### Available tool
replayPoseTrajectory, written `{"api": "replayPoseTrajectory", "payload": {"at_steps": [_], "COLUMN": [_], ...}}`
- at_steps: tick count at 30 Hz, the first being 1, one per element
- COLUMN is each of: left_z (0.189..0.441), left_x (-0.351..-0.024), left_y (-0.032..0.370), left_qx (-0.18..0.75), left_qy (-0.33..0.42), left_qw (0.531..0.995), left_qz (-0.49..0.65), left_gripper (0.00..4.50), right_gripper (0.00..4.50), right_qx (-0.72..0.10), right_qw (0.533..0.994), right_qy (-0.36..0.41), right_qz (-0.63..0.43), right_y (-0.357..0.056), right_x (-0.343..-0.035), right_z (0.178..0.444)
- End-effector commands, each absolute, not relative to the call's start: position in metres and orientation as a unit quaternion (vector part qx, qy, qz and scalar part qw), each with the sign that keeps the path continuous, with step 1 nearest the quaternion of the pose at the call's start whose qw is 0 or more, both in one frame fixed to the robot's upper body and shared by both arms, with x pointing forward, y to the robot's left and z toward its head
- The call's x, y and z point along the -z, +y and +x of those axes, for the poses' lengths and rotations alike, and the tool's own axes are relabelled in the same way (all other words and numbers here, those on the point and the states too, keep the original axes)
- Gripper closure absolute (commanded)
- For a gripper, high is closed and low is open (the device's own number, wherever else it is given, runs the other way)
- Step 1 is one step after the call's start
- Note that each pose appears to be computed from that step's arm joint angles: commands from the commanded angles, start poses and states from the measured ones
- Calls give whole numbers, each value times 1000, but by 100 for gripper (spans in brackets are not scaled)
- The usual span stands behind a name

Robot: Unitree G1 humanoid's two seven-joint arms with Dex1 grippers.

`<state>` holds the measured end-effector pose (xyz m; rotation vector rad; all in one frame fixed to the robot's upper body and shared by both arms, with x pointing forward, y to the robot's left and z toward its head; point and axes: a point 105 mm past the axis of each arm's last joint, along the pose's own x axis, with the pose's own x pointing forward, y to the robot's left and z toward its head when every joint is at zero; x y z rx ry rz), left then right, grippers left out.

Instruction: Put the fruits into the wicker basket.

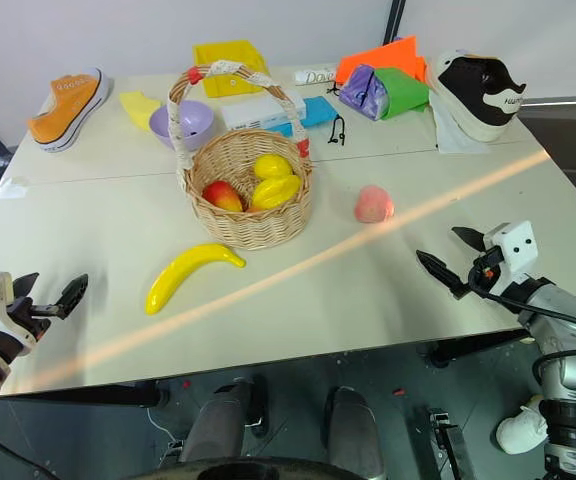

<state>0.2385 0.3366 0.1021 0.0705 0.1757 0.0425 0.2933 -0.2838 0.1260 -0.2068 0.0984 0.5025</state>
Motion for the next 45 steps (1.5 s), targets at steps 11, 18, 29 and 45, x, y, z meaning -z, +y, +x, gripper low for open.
{"api": "replayPoseTrajectory", "payload": {"at_steps": [11, 18, 29, 45], "left_z": [259, 271, 297, 292], "left_x": [-149, -161, -134, -113], "left_y": [294, 232, 192, 229], "left_qx": [102, 267, 372, 337], "left_qy": [38, 84, 183, 223], "left_qw": [994, 958, 895, 885], "left_qz": [21, 58, 166, 232], "left_gripper": [0, 0, 0, 321], "right_gripper": [3, 3, 3, 0], "right_qx": [-313, -422, -536, -540], "right_qw": [942, 897, 831, 828], "right_qy": [16, 22, -11, -17], "right_qz": [-122, -130, -147, -154], "right_y": [-255, -204, -127, -125], "right_x": [-153, -167, -184, -177], "right_z": [290, 268, 239, 242]}}
